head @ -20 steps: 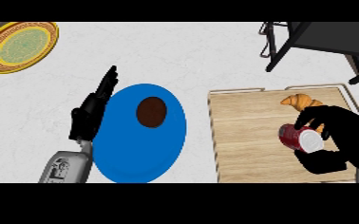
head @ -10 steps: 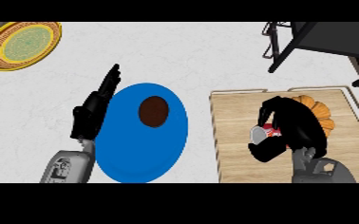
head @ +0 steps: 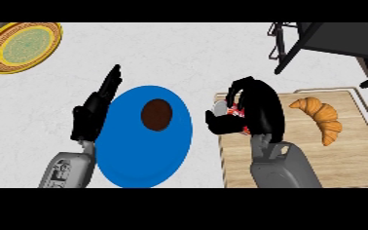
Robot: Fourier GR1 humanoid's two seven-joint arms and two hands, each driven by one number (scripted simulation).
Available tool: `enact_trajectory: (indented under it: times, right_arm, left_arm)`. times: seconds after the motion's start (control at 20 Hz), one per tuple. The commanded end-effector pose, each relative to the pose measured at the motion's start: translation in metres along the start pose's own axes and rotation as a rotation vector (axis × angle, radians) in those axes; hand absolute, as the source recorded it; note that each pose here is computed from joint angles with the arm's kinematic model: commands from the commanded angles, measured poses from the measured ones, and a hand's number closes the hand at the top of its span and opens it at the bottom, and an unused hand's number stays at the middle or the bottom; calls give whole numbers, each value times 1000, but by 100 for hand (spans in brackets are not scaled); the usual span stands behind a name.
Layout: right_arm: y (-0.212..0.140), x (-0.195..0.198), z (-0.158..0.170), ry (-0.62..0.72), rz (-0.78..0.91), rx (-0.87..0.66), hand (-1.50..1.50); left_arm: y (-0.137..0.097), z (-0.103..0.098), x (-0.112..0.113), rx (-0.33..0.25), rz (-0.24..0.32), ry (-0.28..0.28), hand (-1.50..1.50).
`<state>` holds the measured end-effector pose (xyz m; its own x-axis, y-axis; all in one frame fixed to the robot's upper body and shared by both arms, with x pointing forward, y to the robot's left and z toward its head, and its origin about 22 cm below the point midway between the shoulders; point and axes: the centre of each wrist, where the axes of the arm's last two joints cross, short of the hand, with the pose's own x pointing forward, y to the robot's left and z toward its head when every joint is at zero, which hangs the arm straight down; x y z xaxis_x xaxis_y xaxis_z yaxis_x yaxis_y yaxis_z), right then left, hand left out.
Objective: Pick the can from the tray and place it in the tiered shelf
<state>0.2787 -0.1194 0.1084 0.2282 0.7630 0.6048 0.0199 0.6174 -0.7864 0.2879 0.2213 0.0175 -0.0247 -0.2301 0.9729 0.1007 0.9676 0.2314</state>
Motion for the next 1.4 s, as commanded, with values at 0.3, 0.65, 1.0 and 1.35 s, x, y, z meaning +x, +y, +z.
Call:
enact_trajectory:
  times: [0.3, 0.65, 1.0, 1.35]
  right_arm:
    - [-68, 67, 31, -76, -175, -272, 150]
    - [-115, 77, 31, -22, -90, -501, 150]
    - [-166, 87, 4, -20, -52, -667, 150]
    - [-185, 93, -22, 25, -63, -729, 150]
  left_arm:
    - [6, 2, -15, 9, 0, -7, 0]
    - [10, 15, -13, 3, -7, 1, 0]
    - [4, 4, -4, 10, -7, 9, 0]
    - [-7, 10, -6, 17, 1, -1, 0]
